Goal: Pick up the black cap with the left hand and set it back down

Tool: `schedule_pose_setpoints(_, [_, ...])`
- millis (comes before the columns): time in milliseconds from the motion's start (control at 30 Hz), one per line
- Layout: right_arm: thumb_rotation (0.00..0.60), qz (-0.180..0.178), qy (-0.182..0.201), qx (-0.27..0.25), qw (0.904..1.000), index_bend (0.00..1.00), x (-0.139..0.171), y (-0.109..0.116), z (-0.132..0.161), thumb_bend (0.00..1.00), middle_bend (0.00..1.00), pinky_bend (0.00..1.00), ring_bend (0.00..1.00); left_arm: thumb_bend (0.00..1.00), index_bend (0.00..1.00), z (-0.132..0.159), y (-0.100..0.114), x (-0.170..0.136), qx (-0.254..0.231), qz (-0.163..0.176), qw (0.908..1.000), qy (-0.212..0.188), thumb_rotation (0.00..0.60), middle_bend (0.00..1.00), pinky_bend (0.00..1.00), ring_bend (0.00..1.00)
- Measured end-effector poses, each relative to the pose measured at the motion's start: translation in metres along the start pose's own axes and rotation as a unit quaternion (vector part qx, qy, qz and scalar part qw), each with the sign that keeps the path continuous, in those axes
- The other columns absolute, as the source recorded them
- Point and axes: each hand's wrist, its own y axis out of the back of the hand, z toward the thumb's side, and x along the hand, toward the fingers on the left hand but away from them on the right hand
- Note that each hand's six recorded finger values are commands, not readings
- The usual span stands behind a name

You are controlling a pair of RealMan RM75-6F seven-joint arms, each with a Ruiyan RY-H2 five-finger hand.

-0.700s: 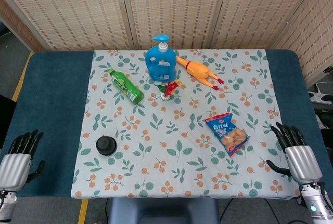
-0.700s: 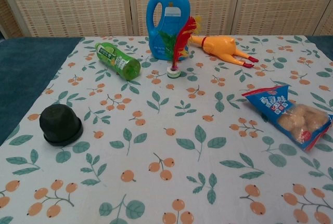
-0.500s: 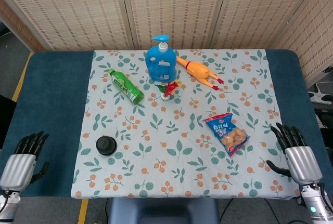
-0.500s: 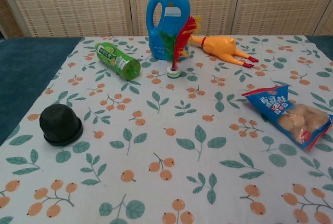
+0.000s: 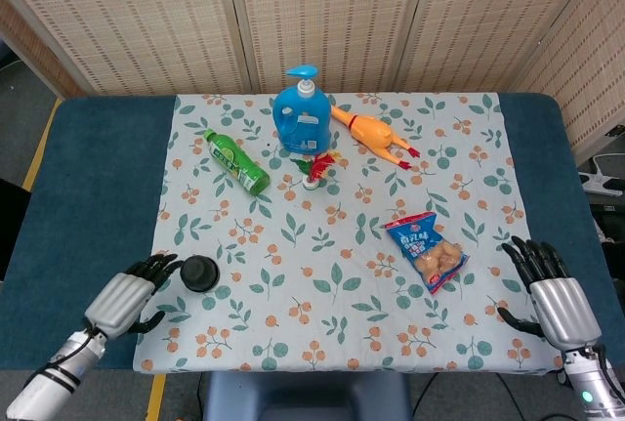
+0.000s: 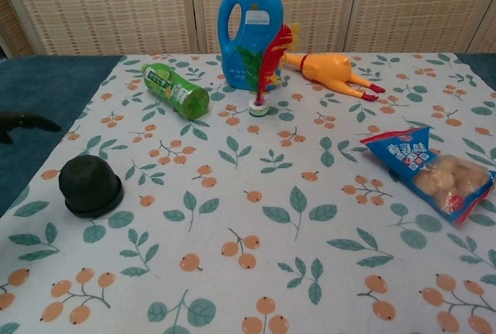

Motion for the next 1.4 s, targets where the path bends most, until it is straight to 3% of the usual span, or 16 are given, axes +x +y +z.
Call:
schedule_pose_setpoints(167, [0.523, 0.000, -0.016, 0.001, 0.9999, 0.00, -0.001, 0.001, -0.005, 0.12, 0.00, 0.00, 0.00, 0.38, 0.00, 0.025, 0.023, 0.032, 0.009, -0.041, 0.9990, -0.018, 0.600, 0.00, 0.16, 0.00])
schedule_pose_setpoints(400, [0.522, 0.007, -0.014, -0.002, 0.9999, 0.00, 0.001, 0.001, -0.004, 0.12, 0.00, 0.00, 0.00, 0.38, 0.00, 0.061, 0.037, 0.059, 0.059, -0.043, 0.9965, -0.042, 0.600, 0.00, 0.19, 0.00])
schedule_pose_setpoints(733, [0.523, 0.020, 0.012, -0.025, 0.9994, 0.00, 0.007, 0.004, 0.001, 0.12, 0.00, 0.00, 0.00, 0.34, 0.00, 0.075, 0.022, 0.095, 0.035, -0.103, 0.9940, -0.013, 0.600, 0.00, 0.08, 0.00])
schedule_pose_setpoints(1000, [0.524, 0.032, 0.028, -0.035, 0.9985, 0.00, 0.011, 0.004, 0.004, 0.12, 0.00, 0.00, 0.00, 0.33, 0.00, 0.070, 0.009, 0.116, 0.076, -0.132, 0.9881, 0.026, 0.600, 0.00, 0.07, 0.00])
schedule_pose_setpoints(1400, [0.523, 0.045, 0.042, -0.049, 0.9969, 0.00, 0.014, 0.005, 0.006, 0.12, 0.00, 0.00, 0.00, 0.34, 0.00, 0.060, 0.003, 0.118, 0.119, -0.167, 0.9759, 0.074, 0.600, 0.00, 0.08, 0.00])
